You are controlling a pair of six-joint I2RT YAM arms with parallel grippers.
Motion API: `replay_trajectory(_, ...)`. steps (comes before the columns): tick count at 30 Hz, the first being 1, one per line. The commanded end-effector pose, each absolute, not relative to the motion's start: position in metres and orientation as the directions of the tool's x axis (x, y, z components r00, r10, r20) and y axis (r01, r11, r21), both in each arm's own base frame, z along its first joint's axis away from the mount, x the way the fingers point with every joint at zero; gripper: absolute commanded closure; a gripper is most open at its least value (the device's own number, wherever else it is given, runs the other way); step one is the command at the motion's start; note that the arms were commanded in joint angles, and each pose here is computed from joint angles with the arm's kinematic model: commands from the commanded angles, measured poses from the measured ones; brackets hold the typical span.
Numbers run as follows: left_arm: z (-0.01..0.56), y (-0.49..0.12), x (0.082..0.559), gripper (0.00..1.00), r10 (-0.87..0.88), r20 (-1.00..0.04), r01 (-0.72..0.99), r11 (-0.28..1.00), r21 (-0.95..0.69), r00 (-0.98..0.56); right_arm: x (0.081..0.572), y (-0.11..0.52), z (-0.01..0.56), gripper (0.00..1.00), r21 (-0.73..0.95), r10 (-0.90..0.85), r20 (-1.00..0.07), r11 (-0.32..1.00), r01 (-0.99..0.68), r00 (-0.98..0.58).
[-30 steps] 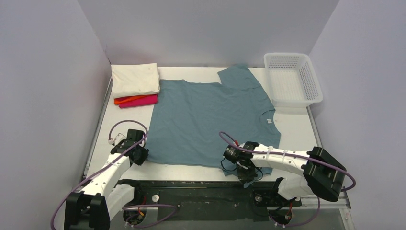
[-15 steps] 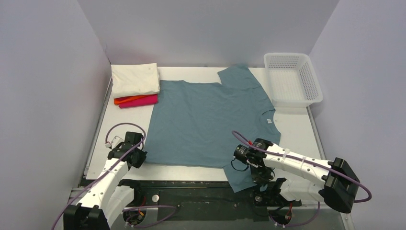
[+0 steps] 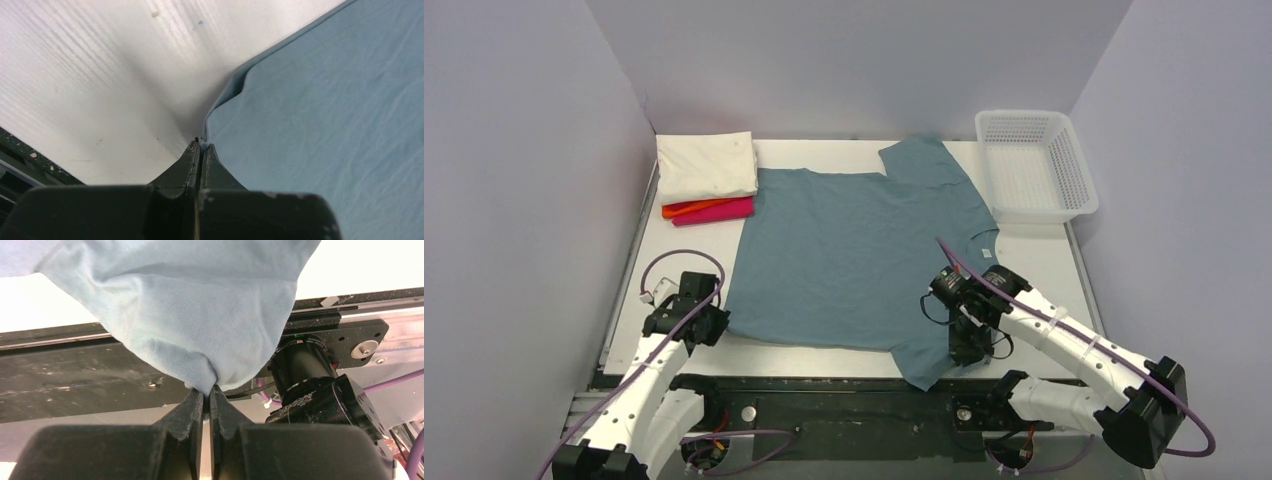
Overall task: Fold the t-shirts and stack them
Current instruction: Fold the flattened tshirt in 1/3 of the way
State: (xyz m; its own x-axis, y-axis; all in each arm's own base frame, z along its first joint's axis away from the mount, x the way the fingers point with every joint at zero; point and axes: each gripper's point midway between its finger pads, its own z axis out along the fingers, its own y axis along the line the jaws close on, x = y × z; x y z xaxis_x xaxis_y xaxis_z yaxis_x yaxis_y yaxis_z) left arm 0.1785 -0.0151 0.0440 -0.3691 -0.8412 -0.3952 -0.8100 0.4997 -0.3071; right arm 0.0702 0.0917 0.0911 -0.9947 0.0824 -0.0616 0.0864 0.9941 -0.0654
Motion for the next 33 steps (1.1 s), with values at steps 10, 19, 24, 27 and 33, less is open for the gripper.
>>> replay_trajectory(10,0.093,-0.025,0.250,1.00,-0.837,-0.435,-0.748,0.514,-0.420,-0.332,0.150,0.100,0.141,1.00,-0.006,0.107,-0.135,0.994,0.109,-0.985)
replay_trajectory(19,0.106,-0.016,0.285,1.00,-0.836,-0.462,-0.753,0.502,-0.426,-0.297,0.214,0.093,0.155,1.00,-0.030,0.171,-0.203,0.983,0.181,-0.964)
replay_trajectory(24,0.104,-0.015,0.301,1.00,-0.835,-0.458,-0.757,0.505,-0.415,-0.307,0.240,0.094,0.161,1.00,-0.015,0.190,-0.219,0.980,0.198,-0.957)
replay_trajectory(27,0.102,-0.013,0.309,1.00,-0.834,-0.459,-0.761,0.505,-0.407,-0.307,0.253,0.096,0.162,1.00,-0.010,0.183,-0.212,0.982,0.190,-0.960)
replay_trajectory(33,0.098,-0.012,0.324,1.00,-0.826,-0.463,-0.756,0.518,-0.399,-0.321,0.280,0.091,0.168,1.00,-0.034,0.177,-0.238,0.981,0.191,-0.955)
